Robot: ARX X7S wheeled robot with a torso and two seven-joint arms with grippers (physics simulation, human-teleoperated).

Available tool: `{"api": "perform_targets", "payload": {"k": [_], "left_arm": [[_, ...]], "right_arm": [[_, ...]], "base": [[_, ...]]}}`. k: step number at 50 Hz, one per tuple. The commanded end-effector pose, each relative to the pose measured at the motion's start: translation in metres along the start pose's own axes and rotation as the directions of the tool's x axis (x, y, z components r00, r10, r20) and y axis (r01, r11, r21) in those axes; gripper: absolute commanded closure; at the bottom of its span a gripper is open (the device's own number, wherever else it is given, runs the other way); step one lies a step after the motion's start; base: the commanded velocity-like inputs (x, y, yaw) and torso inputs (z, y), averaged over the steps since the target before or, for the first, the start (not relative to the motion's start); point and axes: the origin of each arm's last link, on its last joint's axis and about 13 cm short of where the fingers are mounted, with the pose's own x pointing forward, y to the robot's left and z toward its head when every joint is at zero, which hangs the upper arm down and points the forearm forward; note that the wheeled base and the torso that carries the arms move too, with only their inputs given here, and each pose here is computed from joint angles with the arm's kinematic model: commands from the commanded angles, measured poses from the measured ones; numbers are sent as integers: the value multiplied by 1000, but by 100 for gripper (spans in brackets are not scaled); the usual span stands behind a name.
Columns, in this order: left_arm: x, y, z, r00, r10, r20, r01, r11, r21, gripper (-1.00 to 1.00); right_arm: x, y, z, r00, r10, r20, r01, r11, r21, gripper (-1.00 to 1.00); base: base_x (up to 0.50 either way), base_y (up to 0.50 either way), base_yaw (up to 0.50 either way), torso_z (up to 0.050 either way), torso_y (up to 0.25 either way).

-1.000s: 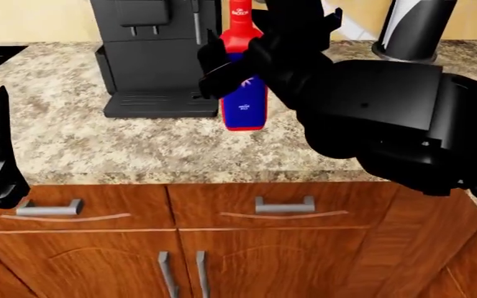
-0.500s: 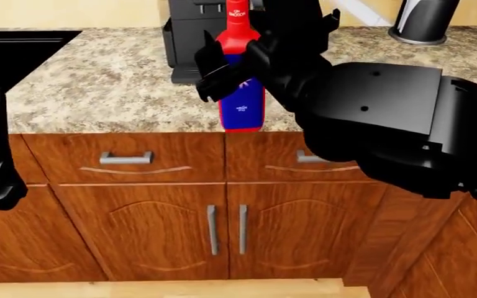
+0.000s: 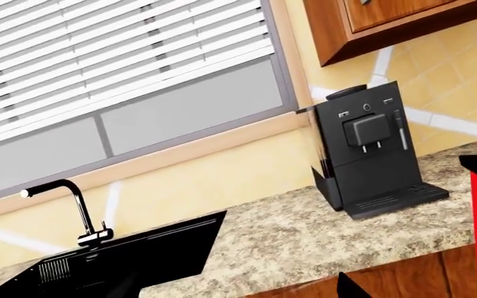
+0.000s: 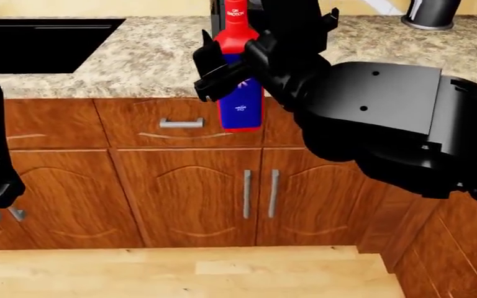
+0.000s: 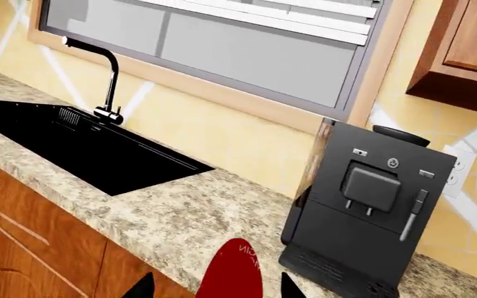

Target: Move the drinks to the dining counter.

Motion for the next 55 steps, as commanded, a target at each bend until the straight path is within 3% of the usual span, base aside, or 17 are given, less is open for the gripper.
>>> {"api": "perform_targets", "payload": {"k": [1, 5, 6, 16, 31, 33, 55], "left_arm": [[0, 0, 0, 1000, 1, 1, -1, 1000, 0, -100], [-1, 0, 1, 1000, 2, 1, -2, 1000, 1, -100], [-1, 0, 1, 1000, 2, 2, -2, 1000, 1, -100], [-1, 0, 0, 1000, 3, -2, -3, 1000, 0, -100], [-1, 0, 2, 1000, 3, 2, -3, 1000, 2, -100], [-1, 0, 2, 1000, 1, 2, -1, 1000, 1, -100], [-2, 1, 3, 1000, 5, 4, -5, 1000, 4, -100]], "right_arm": [[1, -2, 4, 999, -15, 31, 16, 1000, -24, 100], [-1, 0, 4, 999, -42, 31, 43, 998, -52, 100], [-1, 0, 5, 999, -28, 28, 29, 999, -16, 100], [-1, -2, 3, 998, -55, 32, 55, 998, -6, 100], [-2, -3, 5, 997, -66, 48, 67, 998, -16, 100], [-1, -3, 5, 995, -85, 45, 88, 994, -70, 100], [-1, -3, 5, 995, -86, 46, 89, 995, -51, 100]], "base": [[-471, 359, 0, 0, 0], [-475, 354, 0, 0, 0], [-472, 335, 0, 0, 0], [-494, 272, 0, 0, 0], [-345, 5, 0, 1, 0], [-500, 7, 0, 0, 0], [-500, 10, 0, 0, 0]]}}
